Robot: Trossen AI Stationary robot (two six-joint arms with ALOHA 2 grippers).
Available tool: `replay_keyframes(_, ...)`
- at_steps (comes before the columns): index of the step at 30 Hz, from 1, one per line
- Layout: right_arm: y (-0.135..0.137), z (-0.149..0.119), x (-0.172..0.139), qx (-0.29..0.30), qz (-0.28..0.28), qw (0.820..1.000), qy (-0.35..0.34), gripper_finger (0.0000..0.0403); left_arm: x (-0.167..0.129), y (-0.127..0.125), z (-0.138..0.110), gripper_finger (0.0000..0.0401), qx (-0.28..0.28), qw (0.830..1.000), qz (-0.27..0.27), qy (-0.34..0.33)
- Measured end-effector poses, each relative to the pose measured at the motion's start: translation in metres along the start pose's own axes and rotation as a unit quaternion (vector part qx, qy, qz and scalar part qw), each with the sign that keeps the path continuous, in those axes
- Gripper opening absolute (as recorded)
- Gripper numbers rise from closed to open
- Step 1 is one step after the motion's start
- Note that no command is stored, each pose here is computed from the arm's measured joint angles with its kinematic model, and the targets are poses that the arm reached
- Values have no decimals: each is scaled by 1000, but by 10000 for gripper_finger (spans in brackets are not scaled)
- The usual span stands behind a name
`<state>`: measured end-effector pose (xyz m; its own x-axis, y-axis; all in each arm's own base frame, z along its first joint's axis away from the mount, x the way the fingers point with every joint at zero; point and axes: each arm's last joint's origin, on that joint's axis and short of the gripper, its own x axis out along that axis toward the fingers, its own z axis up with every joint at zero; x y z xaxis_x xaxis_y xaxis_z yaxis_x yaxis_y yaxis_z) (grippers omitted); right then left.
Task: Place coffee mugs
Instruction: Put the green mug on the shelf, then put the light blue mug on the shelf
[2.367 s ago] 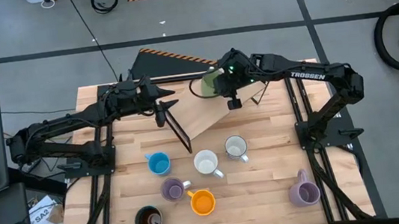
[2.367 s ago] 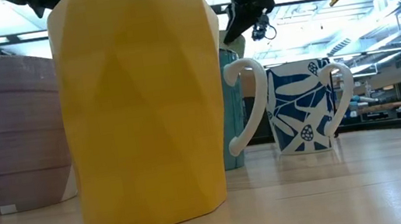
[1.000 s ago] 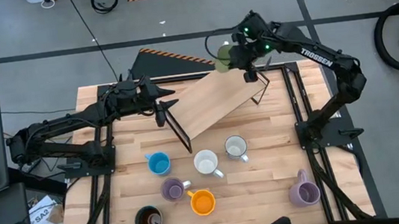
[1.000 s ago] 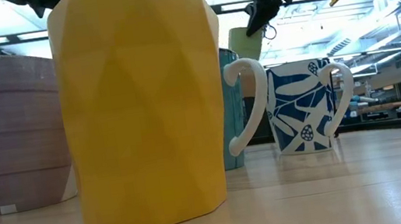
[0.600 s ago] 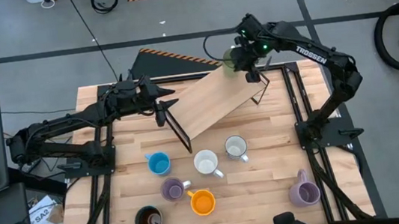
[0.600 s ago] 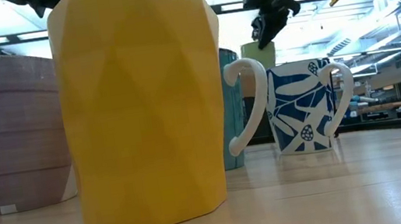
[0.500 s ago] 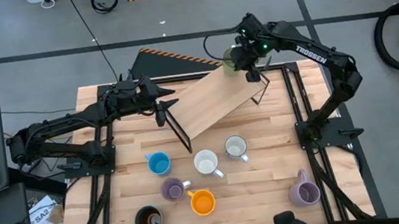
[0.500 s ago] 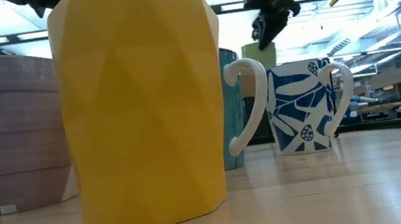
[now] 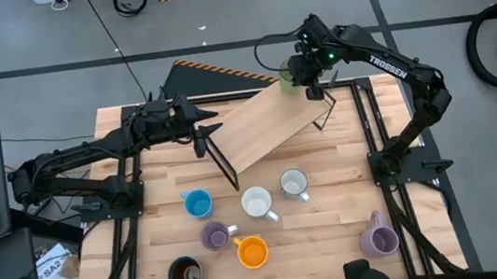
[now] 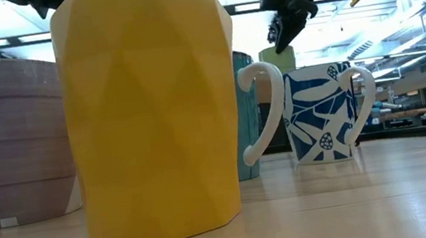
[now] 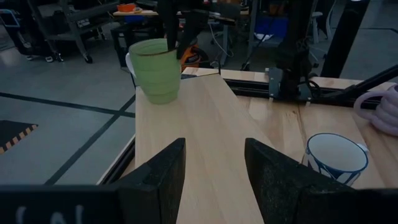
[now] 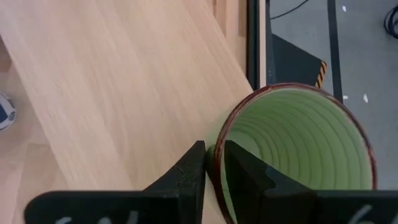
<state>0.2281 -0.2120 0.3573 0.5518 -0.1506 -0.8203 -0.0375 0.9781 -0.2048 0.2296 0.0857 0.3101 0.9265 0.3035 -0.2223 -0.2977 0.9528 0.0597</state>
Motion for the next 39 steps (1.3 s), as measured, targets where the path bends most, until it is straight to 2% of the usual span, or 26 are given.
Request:
replay_keyframes(14,-2,-1,0,16,-33,999,27,113,0,0,-1,171,0,1000,0,4)
replay_keyframes(30,2,-5,-2,50,-35,996,60,115,0,0,-2,171,0,1000,-1,9)
replay_keyframes(39,11,4,-6,32,-56,996,57,115,0,0,-2,171,-1,1000,-1,8)
